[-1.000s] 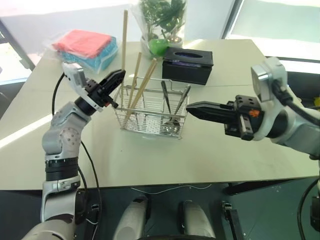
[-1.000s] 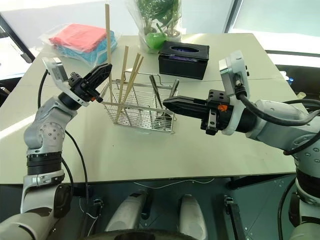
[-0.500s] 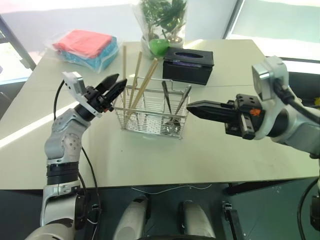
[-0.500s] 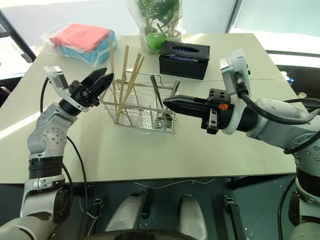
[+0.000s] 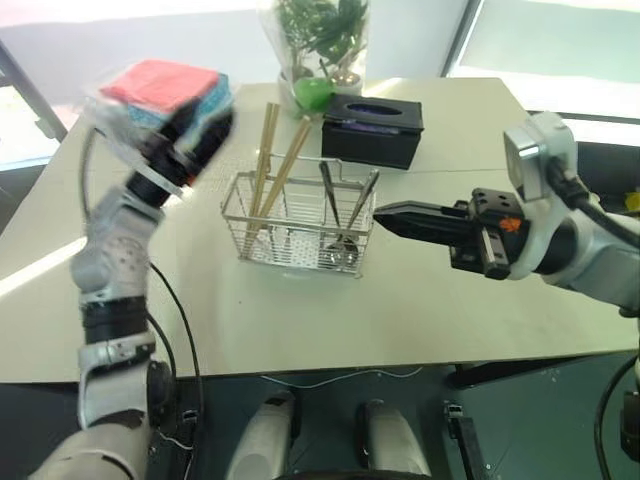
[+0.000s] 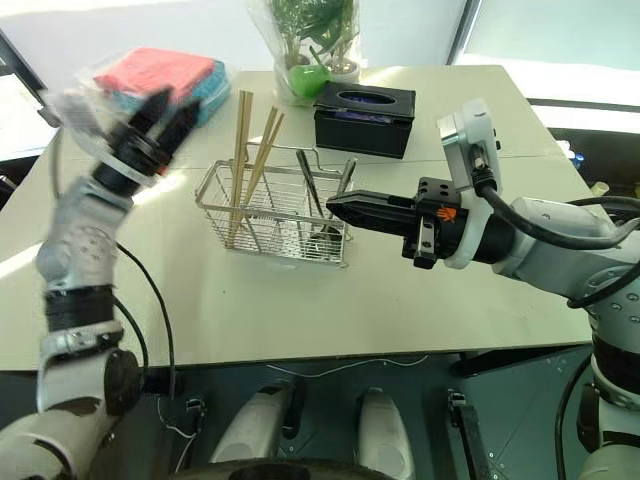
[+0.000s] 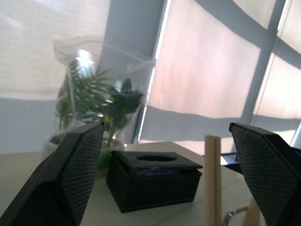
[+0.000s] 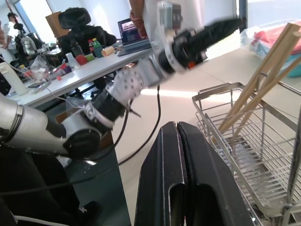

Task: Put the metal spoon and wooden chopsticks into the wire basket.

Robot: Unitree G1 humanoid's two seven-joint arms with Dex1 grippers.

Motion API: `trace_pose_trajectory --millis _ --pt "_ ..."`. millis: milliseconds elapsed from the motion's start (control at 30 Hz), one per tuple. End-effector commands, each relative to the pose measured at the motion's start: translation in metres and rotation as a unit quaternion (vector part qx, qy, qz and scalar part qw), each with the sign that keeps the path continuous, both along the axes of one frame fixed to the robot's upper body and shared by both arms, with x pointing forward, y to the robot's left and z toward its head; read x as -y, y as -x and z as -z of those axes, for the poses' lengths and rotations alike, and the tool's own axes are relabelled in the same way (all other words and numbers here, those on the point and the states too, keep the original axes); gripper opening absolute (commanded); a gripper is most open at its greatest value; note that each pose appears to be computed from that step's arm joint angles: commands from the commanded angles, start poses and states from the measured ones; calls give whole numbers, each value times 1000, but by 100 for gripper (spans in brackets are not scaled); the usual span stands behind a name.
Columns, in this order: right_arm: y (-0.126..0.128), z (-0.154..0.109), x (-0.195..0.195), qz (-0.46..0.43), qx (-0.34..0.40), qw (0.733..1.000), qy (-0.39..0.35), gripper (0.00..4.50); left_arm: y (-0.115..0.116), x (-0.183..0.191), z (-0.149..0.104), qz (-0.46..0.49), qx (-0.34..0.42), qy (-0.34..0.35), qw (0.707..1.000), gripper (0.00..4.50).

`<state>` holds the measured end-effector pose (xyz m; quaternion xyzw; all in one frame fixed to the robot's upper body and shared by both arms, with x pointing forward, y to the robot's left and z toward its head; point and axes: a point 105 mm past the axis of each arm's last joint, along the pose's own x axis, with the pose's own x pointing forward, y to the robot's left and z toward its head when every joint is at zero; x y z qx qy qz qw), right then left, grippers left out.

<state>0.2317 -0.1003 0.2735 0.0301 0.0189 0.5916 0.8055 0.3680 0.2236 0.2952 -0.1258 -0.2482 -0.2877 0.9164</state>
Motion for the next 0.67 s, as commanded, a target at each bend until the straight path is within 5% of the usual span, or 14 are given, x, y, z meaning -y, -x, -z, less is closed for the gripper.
trace_pose_trajectory --millis 33,133,433,667 --pt "-11 -4 13 50 29 998 -9 0 10 -41 -3 -69 -1 -8 998 443" --pt "-32 1 27 125 47 991 -19 0 14 -60 14 -114 -31 -35 992 443" --pt "-85 34 80 365 102 923 -65 0 37 -69 98 -218 -124 -59 966 2" --pt "-86 84 100 440 90 892 -52 0 53 -45 149 -270 -179 -80 943 2"
